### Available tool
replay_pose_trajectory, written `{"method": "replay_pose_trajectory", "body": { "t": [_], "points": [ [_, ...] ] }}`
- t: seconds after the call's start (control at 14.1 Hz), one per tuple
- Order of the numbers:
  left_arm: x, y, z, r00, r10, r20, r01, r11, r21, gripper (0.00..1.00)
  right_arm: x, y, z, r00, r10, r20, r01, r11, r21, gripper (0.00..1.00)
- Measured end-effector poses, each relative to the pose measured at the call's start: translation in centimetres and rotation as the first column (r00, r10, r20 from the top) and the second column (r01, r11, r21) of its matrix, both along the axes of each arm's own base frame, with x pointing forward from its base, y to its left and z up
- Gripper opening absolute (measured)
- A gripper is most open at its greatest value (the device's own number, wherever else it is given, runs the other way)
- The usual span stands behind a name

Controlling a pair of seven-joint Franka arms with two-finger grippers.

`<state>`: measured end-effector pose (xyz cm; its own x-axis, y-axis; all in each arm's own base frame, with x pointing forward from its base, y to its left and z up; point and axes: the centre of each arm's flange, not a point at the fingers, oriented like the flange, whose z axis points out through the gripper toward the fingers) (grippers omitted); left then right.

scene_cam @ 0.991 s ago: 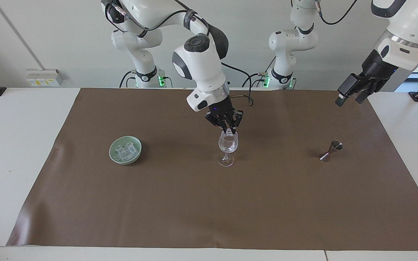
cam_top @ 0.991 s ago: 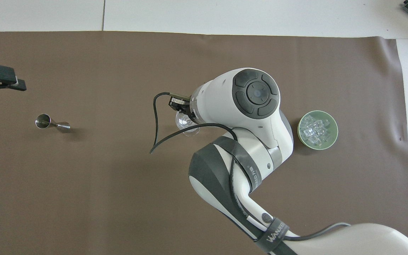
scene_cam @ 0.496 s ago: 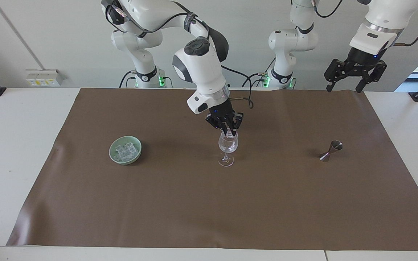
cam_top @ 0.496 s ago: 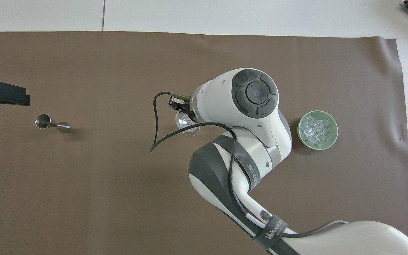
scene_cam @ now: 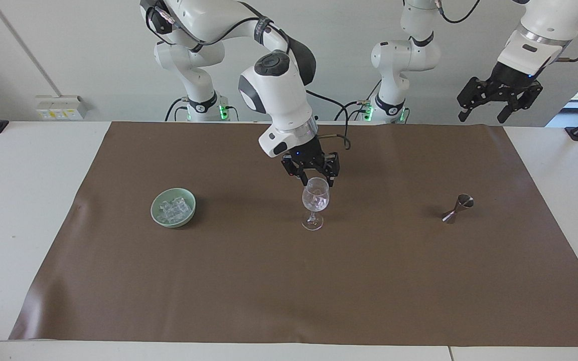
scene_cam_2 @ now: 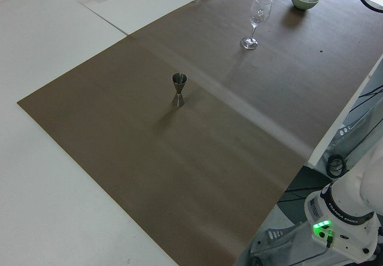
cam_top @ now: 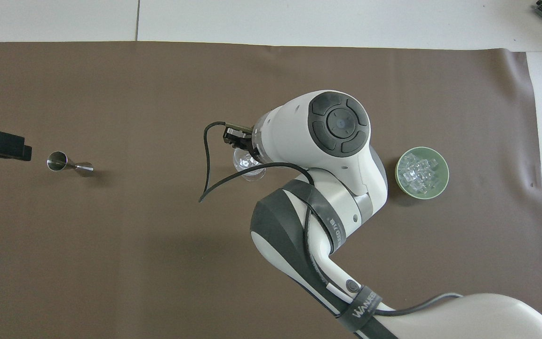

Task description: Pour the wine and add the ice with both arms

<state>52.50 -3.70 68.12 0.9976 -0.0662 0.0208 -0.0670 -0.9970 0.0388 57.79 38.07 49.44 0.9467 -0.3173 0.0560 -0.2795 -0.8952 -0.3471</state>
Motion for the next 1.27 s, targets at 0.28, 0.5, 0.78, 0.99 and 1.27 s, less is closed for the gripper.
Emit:
{"method": "replay_pose_trajectory", "body": {
  "t": [0.28, 0.5, 0.78, 0.99, 1.27],
  "points": [
    [0.0, 0.4, -0.2, 1.000, 0.007, -0.008, -0.007, 1.000, 0.000, 1.00, 1.2, -1.8, 1.4, 0.998, -0.012, 0.063, 0.015, 0.999, -0.041, 1.00],
    [0.0, 0.5, -0.4, 1.000, 0.009, -0.012, -0.009, 1.000, 0.000, 1.00, 2.6, -4.9, 3.2, 0.989, -0.024, 0.149, 0.041, 0.992, -0.116, 1.00],
    [0.0, 0.5, -0.5, 1.000, 0.009, -0.015, -0.009, 1.000, 0.000, 1.00, 4.3, -9.5, 5.1, 0.975, -0.066, 0.214, 0.103, 0.981, -0.165, 1.00],
    [0.0, 0.5, -0.5, 1.000, 0.009, -0.016, -0.009, 1.000, 0.001, 1.00, 4.5, -12.3, 6.9, 0.969, -0.091, 0.230, 0.136, 0.973, -0.188, 1.00],
    [0.0, 0.5, -0.5, 1.000, 0.010, -0.016, -0.010, 1.000, 0.001, 1.00, 3.6, -15.0, 9.8, 0.968, -0.104, 0.228, 0.158, 0.959, -0.235, 1.00]
  ]
}}
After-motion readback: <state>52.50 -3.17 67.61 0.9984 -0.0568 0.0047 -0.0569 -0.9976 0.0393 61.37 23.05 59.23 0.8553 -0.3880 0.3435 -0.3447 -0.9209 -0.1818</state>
